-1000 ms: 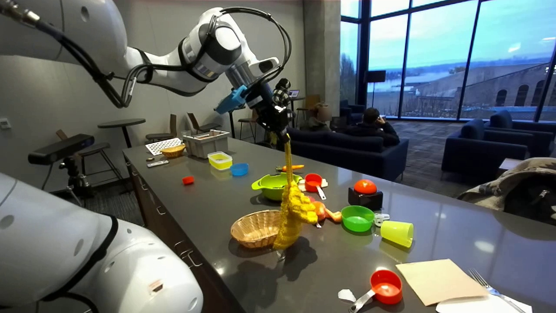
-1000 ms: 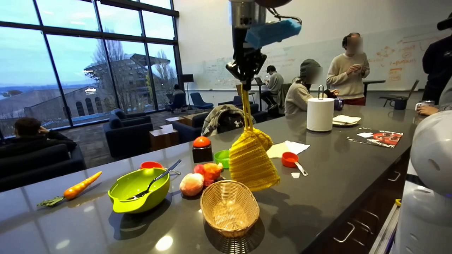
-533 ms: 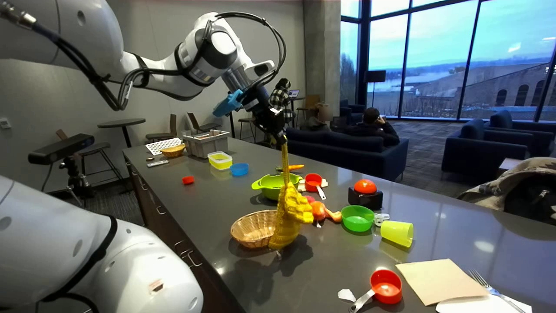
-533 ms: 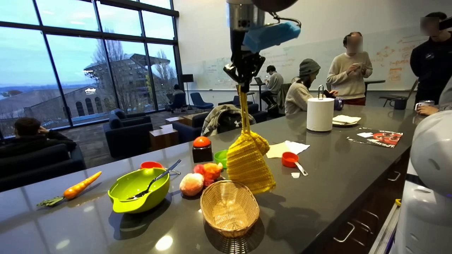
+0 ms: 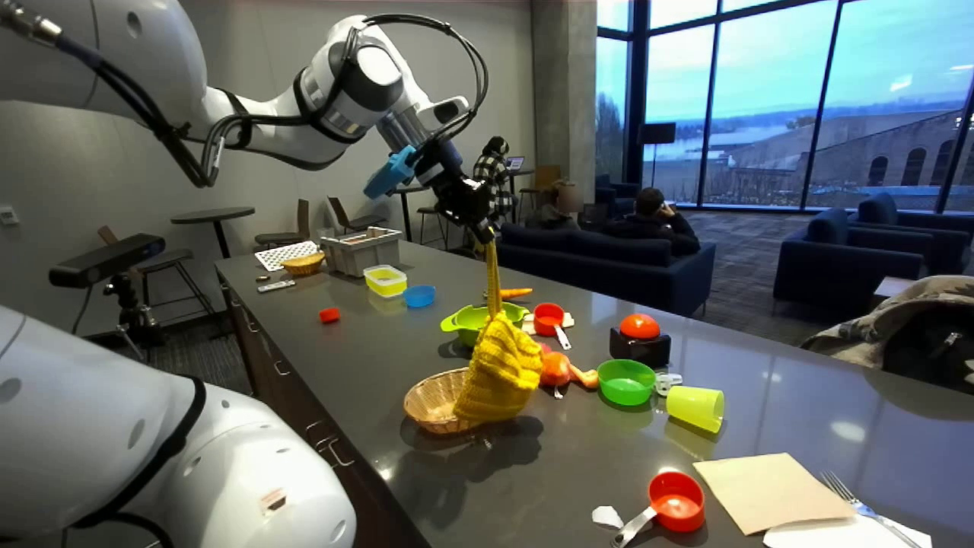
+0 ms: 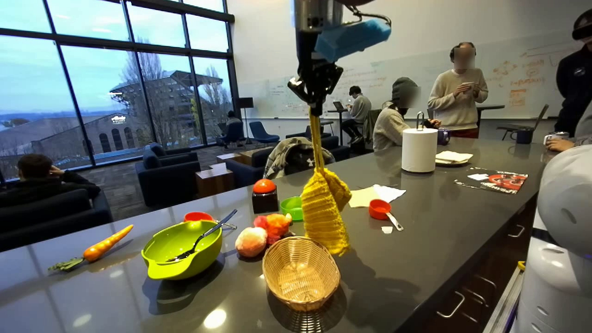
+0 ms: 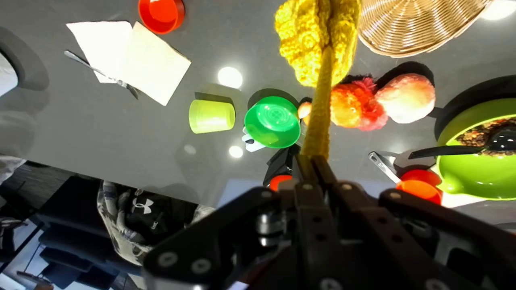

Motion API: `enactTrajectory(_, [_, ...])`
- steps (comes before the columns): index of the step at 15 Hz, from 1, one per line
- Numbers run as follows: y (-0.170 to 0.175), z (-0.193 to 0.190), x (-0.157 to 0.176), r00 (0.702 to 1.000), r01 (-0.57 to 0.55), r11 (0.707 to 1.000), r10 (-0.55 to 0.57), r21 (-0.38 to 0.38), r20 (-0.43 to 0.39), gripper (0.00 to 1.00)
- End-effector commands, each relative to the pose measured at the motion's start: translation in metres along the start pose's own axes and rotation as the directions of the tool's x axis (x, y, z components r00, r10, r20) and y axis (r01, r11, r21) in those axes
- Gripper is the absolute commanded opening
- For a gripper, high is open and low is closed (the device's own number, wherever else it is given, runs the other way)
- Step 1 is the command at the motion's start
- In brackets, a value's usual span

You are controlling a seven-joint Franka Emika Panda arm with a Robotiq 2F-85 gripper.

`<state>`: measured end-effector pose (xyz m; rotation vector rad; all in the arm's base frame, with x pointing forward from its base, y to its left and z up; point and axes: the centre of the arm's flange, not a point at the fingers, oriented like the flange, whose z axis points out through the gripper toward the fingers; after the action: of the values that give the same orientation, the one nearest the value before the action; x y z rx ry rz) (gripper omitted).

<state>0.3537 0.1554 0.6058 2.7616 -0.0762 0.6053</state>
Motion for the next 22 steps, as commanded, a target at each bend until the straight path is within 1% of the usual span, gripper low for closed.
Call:
enactTrajectory(1, [-0.022,-0.045,0.013,0.995,0.088,0.995,-0.09,-0.043,-0.047,0.01])
enactTrajectory(4, [-0.046,-0.066,0.015,0.985,0.142,0.988,-0.146,-0.055,-0.092,0.01])
enactTrajectory(6, [-0.061,-0.064,0.015,0.98,0.16,0.986,-0.164,-0.036,-0.114,0.01])
enactTrajectory(8, [-0.074,-0.053,0.014,0.977,0.177,0.984,-0.177,-0.009,-0.117,0.01])
enactTrajectory(11, [-0.087,-0.036,0.013,0.975,0.195,0.98,-0.192,0.021,-0.116,0.01])
enactTrajectory(15, [-0.098,-0.02,0.007,0.974,0.207,0.977,-0.202,0.04,-0.103,0.01])
enactTrajectory(17, [-0.105,-0.018,0.002,0.973,0.209,0.977,-0.203,0.049,-0.106,0.01])
enactTrajectory(20, [-0.122,-0.027,-0.004,0.972,0.218,0.974,-0.212,0.058,-0.101,0.01])
enactTrajectory(22, [-0.131,-0.026,-0.011,0.978,0.199,0.977,-0.194,0.071,-0.077,0.01])
